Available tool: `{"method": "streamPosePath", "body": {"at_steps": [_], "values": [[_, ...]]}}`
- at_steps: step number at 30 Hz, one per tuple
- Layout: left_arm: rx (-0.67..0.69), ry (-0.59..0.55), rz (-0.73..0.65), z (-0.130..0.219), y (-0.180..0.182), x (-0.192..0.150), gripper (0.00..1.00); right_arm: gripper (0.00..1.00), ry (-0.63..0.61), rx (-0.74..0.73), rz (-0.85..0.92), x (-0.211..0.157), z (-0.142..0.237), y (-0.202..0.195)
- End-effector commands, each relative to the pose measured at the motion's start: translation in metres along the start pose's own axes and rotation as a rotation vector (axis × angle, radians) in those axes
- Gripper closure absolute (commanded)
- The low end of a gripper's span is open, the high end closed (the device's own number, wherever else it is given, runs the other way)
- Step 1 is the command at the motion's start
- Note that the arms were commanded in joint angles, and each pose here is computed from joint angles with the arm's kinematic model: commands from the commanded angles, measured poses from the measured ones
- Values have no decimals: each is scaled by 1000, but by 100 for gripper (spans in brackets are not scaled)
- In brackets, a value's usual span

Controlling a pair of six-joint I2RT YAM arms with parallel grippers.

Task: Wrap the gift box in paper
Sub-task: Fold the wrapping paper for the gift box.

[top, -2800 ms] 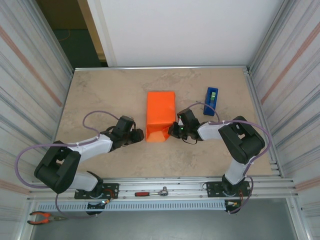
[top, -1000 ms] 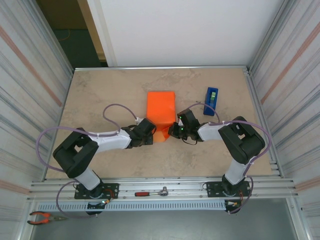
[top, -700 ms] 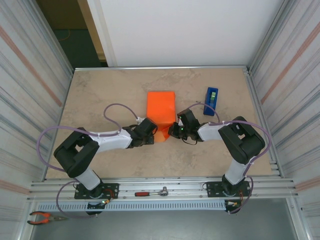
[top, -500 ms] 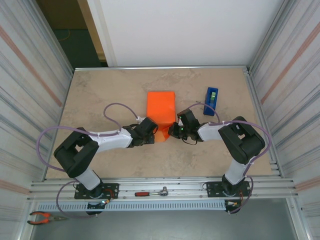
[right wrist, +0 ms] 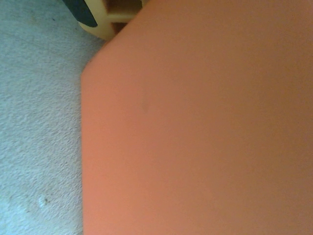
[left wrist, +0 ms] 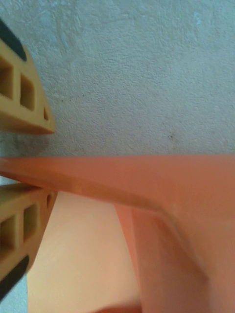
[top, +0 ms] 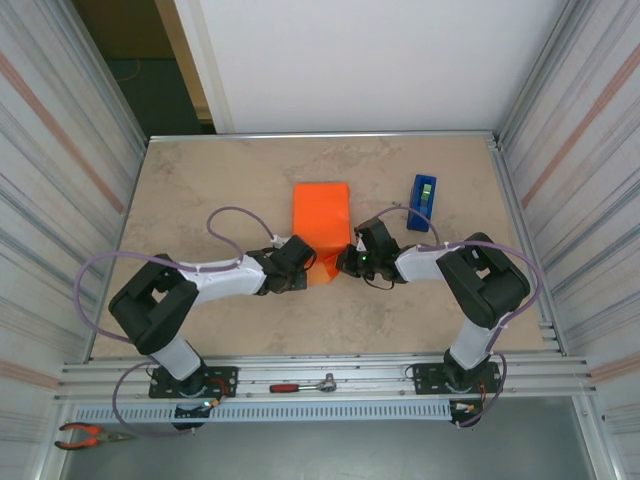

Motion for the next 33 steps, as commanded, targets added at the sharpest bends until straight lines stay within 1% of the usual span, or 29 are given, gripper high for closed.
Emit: {"method": "streamPosePath", "body": {"at_steps": [1, 3, 6, 11, 14, 16, 21, 24, 26, 28, 30, 33], "values": [[8, -6, -10, 2, -5, 2, 82, 100, 109, -98, -17, -25, -8, -17], [-11, -14, -15, 4, -9, 5, 93, 100, 108, -97, -16, -25, -8, -17], [-47, -29, -24, 9, -16, 10, 100, 100, 109, -97, -17, -25, -8, -17], [-93, -41, -26, 15, -25, 17, 100, 100, 112, -98, -17, -25, -9, -17], [-139, -57, -4, 17, -27, 18, 100, 100, 111, -97, -16, -25, -9, -16], [-189, -81, 20, 18, -28, 19, 98, 100, 114, -97, -17, -25, -9, -17], [-322, -159, 67, 18, -28, 17, 89, 100, 122, -101, -16, -27, -11, -18], [-382, -203, 76, 16, -26, 15, 80, 100, 125, -100, -15, -27, -12, -17], [-428, -220, 70, 15, -26, 15, 72, 100, 125, -101, -13, -28, -12, -17], [-453, -222, 61, 14, -26, 15, 66, 100, 126, -103, -14, -28, -12, -18], [-463, -234, 52, 16, -25, 15, 62, 100, 127, -103, -12, -28, -12, -17], [-496, -280, 47, 28, -19, 15, 58, 100, 129, -103, -9, -28, -12, -16]]}}
Point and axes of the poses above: each hand's point on the last joint's axis, 136 mm out from that joint toward the fingers, its own z axis back along the fingers, its own y axis along the line the jaws close on, x = y × z, the point moved 10 cm from there along z, back along the fingers, and after that the axes turned 9 degrees about z, right-handed, at the moved point
